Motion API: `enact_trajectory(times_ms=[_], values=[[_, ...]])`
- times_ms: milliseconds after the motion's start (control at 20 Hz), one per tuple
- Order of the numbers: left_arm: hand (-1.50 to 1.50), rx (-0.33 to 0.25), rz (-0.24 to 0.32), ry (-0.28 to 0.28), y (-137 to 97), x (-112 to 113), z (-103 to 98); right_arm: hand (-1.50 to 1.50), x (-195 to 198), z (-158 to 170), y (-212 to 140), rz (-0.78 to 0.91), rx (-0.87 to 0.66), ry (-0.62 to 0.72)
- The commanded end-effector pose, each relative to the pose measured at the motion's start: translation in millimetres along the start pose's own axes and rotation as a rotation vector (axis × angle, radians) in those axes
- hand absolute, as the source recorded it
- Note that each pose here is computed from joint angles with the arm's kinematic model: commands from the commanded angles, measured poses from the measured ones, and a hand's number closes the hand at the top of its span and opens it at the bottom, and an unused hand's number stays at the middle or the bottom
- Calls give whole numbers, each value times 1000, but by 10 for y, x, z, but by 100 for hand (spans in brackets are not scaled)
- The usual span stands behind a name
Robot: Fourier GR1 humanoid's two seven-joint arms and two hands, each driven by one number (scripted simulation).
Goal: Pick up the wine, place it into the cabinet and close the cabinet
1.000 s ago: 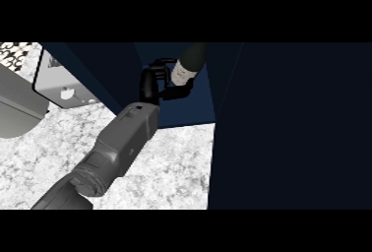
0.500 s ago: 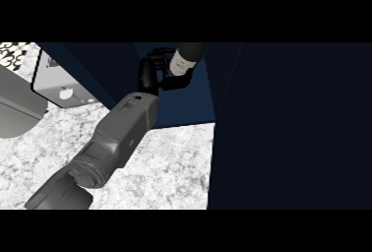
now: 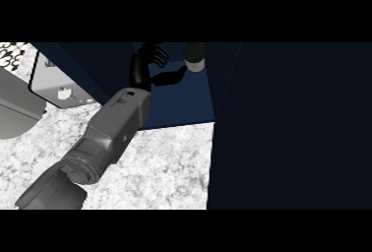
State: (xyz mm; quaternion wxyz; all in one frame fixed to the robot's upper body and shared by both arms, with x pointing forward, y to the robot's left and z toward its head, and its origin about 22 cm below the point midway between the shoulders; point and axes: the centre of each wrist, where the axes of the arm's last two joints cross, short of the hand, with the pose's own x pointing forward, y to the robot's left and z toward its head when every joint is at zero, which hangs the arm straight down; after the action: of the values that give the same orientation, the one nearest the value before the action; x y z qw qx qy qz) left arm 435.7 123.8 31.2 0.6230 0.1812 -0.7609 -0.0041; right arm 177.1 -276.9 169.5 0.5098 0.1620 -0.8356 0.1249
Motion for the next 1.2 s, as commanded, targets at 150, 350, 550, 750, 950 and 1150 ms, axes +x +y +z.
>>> enact_trajectory(times_ms=[150, 350, 550, 750, 950, 1150], values=[[-150, 20, -89, 37, 88, -65, -8, -150, -3, 57, 56, -9, 9, 4], [-150, 11, -93, 48, 118, -159, 44, -150, -30, -14, 71, -7, 13, -5], [-150, 29, -93, 69, 95, -121, 29, -150, 22, 23, 1, 9, -11, 10], [-150, 60, -96, 40, 161, -98, -28, -150, 45, 24, 34, 5, 13, -5], [-150, 4, -43, 0, 97, -85, 4, -150, 4, 2, 57, -2, 16, 2], [-150, -8, -4, -4, 123, -204, 80, -150, 63, 29, 80, -3, 6, -5]])
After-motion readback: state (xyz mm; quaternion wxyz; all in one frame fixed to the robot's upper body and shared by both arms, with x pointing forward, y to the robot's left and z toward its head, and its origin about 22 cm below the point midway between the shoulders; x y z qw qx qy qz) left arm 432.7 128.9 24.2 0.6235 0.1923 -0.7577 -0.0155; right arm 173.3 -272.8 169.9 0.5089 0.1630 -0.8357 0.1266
